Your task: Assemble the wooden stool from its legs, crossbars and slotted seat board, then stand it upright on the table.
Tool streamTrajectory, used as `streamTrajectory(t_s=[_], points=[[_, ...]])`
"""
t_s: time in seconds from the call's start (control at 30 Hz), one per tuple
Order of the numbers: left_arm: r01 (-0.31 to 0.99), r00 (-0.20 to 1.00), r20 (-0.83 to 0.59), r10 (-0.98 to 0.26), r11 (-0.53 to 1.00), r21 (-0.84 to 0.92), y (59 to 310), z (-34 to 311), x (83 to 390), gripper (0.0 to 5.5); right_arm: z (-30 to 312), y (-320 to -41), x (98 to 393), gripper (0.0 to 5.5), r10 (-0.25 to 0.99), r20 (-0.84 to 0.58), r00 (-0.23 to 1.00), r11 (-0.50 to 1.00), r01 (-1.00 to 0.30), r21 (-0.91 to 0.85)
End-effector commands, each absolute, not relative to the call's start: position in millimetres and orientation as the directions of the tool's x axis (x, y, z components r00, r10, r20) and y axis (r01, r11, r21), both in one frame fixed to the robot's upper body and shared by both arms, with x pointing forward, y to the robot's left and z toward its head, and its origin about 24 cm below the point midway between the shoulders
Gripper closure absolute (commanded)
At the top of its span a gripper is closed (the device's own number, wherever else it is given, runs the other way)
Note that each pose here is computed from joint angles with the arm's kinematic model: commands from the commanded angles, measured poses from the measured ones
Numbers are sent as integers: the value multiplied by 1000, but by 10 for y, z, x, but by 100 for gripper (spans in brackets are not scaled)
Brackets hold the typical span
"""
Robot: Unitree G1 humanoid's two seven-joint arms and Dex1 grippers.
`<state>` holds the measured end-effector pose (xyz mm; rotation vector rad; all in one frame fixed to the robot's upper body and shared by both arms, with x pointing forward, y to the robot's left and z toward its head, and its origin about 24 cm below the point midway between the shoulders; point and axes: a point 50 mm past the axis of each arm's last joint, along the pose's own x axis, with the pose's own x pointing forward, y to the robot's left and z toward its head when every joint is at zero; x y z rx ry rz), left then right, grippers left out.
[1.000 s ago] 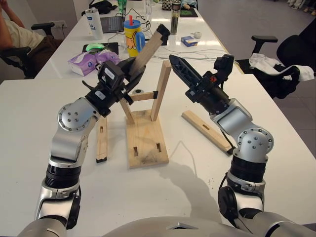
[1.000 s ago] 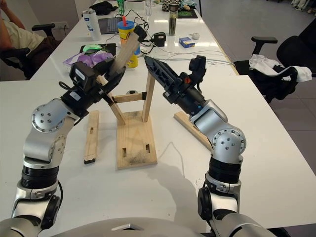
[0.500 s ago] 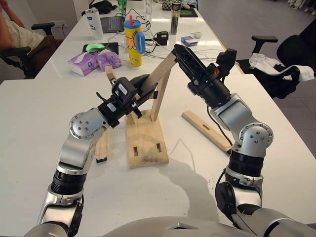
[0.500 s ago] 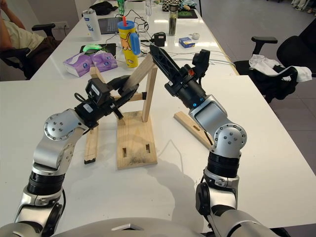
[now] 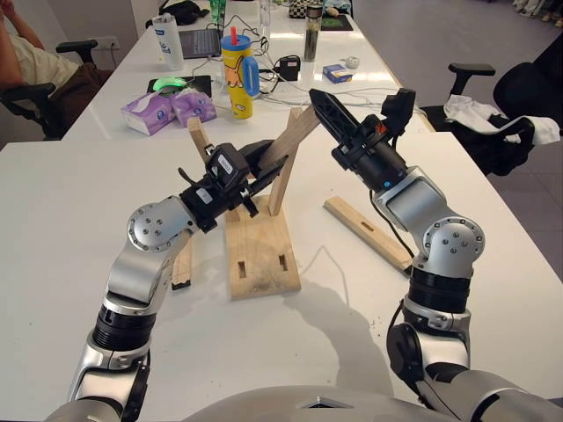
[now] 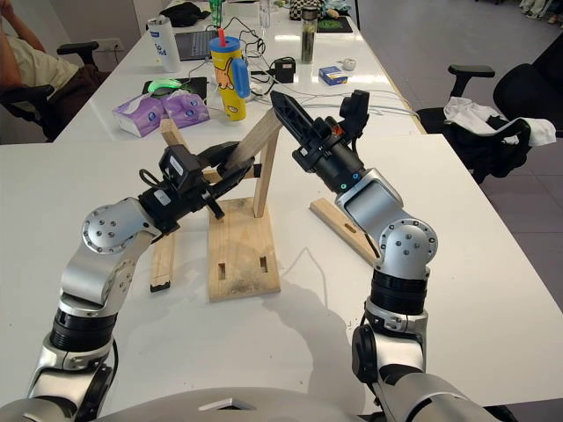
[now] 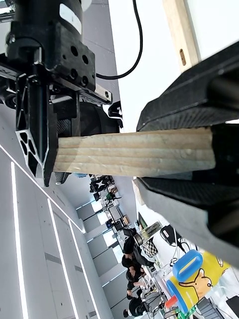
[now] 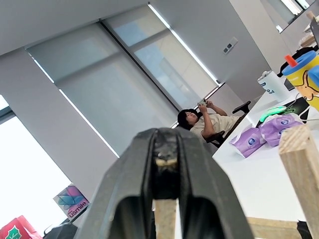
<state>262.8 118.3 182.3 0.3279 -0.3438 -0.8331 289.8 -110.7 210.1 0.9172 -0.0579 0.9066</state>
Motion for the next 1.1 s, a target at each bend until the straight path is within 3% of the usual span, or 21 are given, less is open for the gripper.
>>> streamTrajectory(t_s=[0.03,0.17,0.27,0.4,0.53,0.7,1.1], points=[[663,645,168,-746,655,362,1178,1814,2634,365,2044,-1148,2923,508,646,365,671,334,-678,655],[683,648,160,-745,661,309,1158,1804,2605,292,1961,-1288,2936,508,631,306,713,425,-648,632],[672,687,168,-707,706,224,1245,1754,2580,247,1809,-1730,2854,508,598,200,776,591,-595,544],[642,737,168,-655,756,133,1332,1646,2553,243,1658,-2330,2836,508,581,50,812,751,-558,353],[657,731,145,-666,746,111,1292,1565,2531,243,1477,-2677,2880,508,549,-44,835,814,-521,257],[673,721,131,-680,733,100,1287,1527,2513,243,1298,-2795,2874,508,539,-54,841,826,-514,230],[679,718,123,-685,728,96,1318,1508,2562,243,1070,-2639,2967,508,570,-14,821,799,-550,243]])
